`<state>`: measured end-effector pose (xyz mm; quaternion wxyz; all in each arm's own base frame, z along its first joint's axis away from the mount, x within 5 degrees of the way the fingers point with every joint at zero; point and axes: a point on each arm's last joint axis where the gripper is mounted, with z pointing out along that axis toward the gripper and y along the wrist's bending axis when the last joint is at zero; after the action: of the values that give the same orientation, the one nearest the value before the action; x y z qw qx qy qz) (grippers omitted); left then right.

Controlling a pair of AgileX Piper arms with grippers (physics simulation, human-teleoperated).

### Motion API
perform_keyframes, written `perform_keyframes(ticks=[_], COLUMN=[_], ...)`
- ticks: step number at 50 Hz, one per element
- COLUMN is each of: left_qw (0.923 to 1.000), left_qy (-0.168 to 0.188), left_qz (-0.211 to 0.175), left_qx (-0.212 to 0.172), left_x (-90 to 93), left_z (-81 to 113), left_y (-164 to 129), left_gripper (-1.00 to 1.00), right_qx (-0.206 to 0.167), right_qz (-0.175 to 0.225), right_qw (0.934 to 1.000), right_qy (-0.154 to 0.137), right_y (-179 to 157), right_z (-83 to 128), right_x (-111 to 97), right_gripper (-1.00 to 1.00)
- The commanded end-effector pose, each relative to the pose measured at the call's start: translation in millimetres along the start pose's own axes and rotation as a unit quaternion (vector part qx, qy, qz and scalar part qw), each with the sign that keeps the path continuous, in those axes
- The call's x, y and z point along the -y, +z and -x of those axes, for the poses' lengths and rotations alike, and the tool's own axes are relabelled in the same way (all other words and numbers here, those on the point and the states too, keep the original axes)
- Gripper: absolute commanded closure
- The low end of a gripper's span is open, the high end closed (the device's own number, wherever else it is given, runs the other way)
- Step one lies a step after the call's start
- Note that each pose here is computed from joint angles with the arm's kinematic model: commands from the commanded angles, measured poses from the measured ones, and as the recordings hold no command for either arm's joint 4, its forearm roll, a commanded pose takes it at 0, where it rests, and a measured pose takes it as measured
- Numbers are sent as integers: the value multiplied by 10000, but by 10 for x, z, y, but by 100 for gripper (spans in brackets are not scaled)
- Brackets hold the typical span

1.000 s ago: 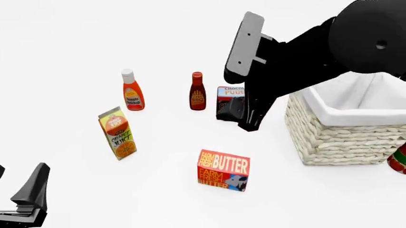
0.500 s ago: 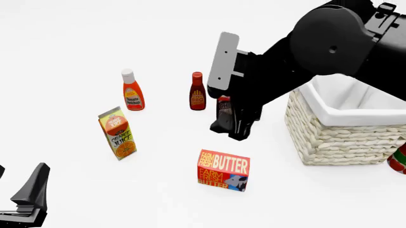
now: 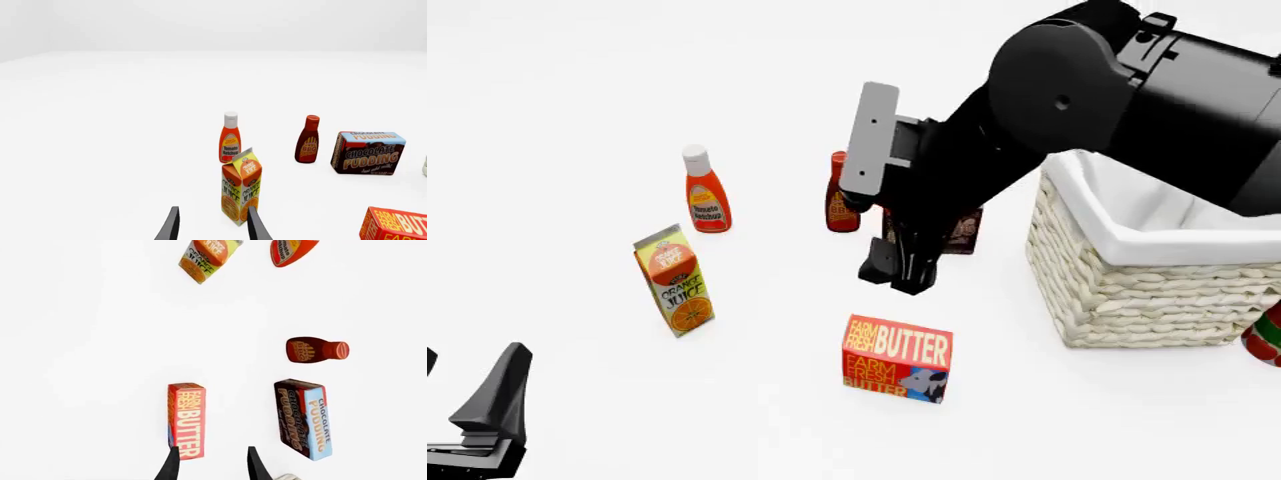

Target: Pick the butter and place it in the basket.

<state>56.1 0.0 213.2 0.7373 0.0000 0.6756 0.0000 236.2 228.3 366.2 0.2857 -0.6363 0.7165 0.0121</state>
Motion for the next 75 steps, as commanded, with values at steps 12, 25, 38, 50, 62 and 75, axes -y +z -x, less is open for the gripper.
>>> perform_keyframes(ticks=[12, 25, 38, 50, 62, 75], left_qw=[10000, 10000, 10000, 10000, 10000, 10000], left_qy=[0, 0, 0, 0, 0, 0], left_qz=[0, 0, 0, 0, 0, 0], left_qx=[0, 0, 0, 0, 0, 0], left_x=[0, 0, 0, 0, 0, 0], left_z=[0, 0, 0, 0, 0, 0], left_y=[0, 0, 0, 0, 0, 0], left_gripper=[-100, -100, -100, -100, -100, -100], right_qx=[-176, -289, -427, -538, -538, -538], right_qz=[220, 329, 382, 412, 412, 412], right_qw=[9996, 9990, 9983, 9970, 9970, 9970], right_qy=[-101, -78, 110, 362, 362, 362], right_y=[148, 243, 374, 446, 447, 447], right_z=[77, 38, -35, -72, -72, -72], right_x=[-37, -96, -92, -66, -66, -66], right_gripper=[-100, -100, -100, -100, -100, -100])
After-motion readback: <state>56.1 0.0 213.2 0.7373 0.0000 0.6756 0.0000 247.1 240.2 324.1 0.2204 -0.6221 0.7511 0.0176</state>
